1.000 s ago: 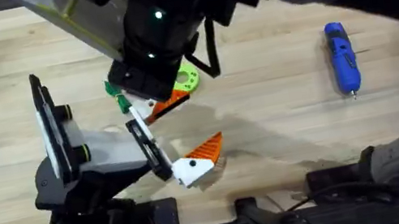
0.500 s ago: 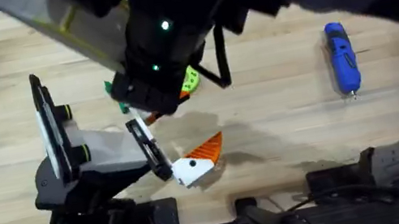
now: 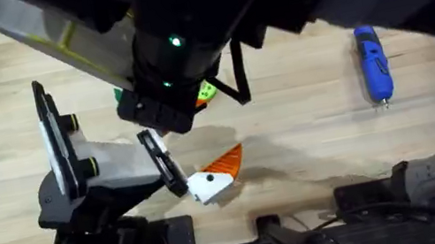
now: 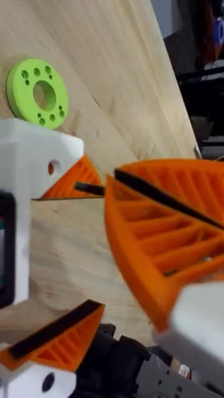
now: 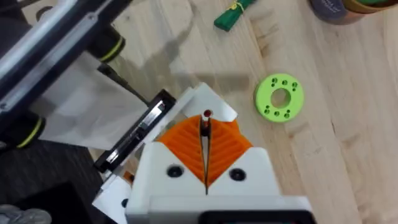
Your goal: Pick up the gripper from the table and insert it into the empty holder that is missing its gripper. Then pick up a screw, insert it into the mounting hole, and use the screwdriver to tighten it. Finally, clean up the table by picking up the vegetable and placing it into the bucket.
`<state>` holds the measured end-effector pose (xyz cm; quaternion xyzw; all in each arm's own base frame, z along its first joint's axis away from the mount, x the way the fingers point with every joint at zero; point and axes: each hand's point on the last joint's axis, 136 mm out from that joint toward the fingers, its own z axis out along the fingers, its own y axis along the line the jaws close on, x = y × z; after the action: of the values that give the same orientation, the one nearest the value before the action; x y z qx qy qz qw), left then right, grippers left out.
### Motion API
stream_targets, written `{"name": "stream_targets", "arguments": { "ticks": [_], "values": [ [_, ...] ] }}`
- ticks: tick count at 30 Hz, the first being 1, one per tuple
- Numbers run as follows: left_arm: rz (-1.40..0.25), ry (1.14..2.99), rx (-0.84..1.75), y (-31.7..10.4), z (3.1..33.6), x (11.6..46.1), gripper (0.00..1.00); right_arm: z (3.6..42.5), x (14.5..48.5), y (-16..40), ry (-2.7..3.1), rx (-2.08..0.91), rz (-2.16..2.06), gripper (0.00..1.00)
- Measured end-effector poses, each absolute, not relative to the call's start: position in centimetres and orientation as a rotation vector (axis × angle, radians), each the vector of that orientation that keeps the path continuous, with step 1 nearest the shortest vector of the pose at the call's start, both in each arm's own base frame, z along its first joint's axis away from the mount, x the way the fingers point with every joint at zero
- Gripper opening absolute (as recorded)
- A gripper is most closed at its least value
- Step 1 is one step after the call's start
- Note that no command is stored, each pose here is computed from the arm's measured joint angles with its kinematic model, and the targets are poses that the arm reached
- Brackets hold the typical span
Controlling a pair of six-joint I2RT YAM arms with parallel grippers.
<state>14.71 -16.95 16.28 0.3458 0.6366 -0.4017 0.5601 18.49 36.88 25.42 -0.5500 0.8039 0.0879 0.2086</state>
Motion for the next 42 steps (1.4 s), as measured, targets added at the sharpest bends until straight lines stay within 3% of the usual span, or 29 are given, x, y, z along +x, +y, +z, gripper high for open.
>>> {"name": "stream_targets", "arguments": {
  "ticks": [42],
  "values": [
    [-0.947, 1.501, 0.815, -16.95, 16.28, 14.71, 0.983, 25.37, 18.76, 36.75, 2.236, -1.523, 0.222, 0.007]
  ]
}}
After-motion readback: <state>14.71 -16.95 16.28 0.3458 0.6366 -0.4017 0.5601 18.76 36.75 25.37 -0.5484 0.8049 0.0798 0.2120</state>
